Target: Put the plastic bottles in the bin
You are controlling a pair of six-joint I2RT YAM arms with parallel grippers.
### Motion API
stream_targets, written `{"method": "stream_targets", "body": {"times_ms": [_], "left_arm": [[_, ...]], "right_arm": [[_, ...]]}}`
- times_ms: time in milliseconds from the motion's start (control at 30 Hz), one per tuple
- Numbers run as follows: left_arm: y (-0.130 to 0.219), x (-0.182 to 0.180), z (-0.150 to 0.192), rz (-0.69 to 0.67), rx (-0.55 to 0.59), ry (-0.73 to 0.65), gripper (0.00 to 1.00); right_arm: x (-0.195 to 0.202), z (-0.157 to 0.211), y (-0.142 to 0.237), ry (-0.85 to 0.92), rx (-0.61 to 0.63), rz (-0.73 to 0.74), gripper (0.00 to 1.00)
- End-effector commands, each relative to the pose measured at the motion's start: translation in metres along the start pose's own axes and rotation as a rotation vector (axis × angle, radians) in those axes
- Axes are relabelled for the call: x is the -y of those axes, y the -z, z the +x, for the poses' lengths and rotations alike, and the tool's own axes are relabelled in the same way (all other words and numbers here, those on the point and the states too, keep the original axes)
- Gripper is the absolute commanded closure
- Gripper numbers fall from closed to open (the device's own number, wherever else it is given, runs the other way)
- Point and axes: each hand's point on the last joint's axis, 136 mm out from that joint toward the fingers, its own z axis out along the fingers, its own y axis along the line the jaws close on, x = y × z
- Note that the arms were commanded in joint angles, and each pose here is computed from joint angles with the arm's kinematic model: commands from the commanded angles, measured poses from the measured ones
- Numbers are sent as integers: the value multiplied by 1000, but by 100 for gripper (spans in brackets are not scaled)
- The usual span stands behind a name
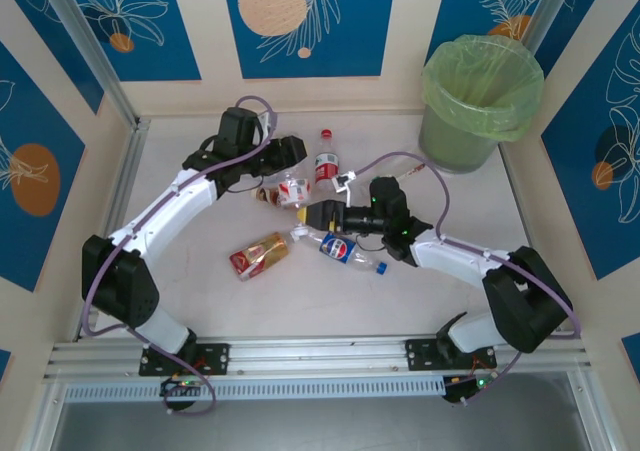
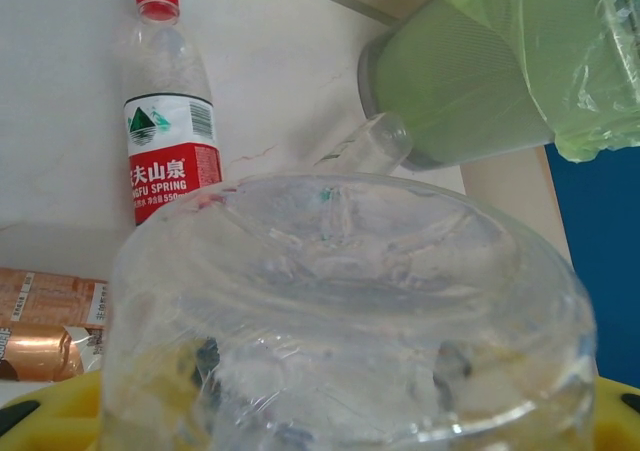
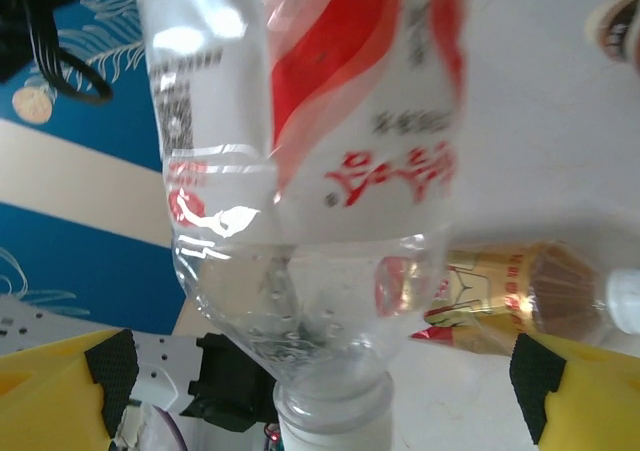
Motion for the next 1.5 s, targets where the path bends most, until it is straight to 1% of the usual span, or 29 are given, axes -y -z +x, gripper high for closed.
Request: {"method": "stream_targets", "body": {"times_ms": [0, 33, 167, 233, 267, 367, 400, 467, 567, 600, 733, 800, 833, 867, 900, 967, 1067, 1167, 1333, 1400, 1467], "left_arm": [[0, 18, -13, 52, 32, 2, 43], [0, 18, -14, 55, 36, 10, 42], [-2, 15, -16, 43, 47, 42, 42], [-4, 13, -15, 41, 48, 54, 42], [-5, 12, -15, 36, 49, 57, 42], [-6, 7, -15, 21, 46, 61, 42], [-7, 6, -15, 15, 44, 61, 41], [-7, 5, -14, 7, 44, 59, 41], [-6, 2, -14, -5, 46, 58, 40], [-5, 3, -14, -4, 47, 54, 40], [-4, 2, -14, -9, 48, 46, 39], [-4, 1, -14, -13, 44, 45, 38], [-4, 1, -13, -16, 42, 45, 38], [-3, 1, -13, -20, 39, 43, 36], [-3, 0, -11, -23, 34, 42, 32], [-2, -2, -9, -31, 21, 35, 20], [0, 0, -7, -15, 5, 19, 7], [2, 6, -7, 22, 0, -1, 0], [7, 17, -9, 83, 25, -20, 0], [11, 13, -11, 78, 62, -23, 0], [20, 4, -15, 32, 123, -12, 0]], "right_arm": [[0, 5, -10, 78, 19, -11, 2], [3, 7, -12, 78, 25, -4, 2], [6, 9, -22, 93, 46, -18, 12], [3, 10, -26, 111, 42, -42, 20], [1, 10, -28, 120, 42, -52, 26], [4, 11, -32, 124, 47, -48, 36], [4, 12, -32, 130, 49, -51, 44], [6, 13, -32, 132, 46, -46, 52], [8, 16, -32, 136, 33, -36, 62], [7, 16, -32, 139, 31, -37, 66], [7, 17, -32, 141, 17, -33, 72], [8, 17, -31, 141, 18, -29, 80], [7, 17, -31, 144, 18, -27, 85], [9, 17, -31, 138, 17, -16, 89], [11, 16, -30, 133, 20, -1, 93], [15, 16, -28, 132, 23, 21, 100], [23, 15, -23, 119, 25, 60, 100], [29, 15, -17, 114, 15, 84, 100], [39, 19, -8, 115, -35, 134, 100], [46, 20, -5, 121, -58, 174, 100], [56, 19, 1, 119, -57, 227, 100]]}}
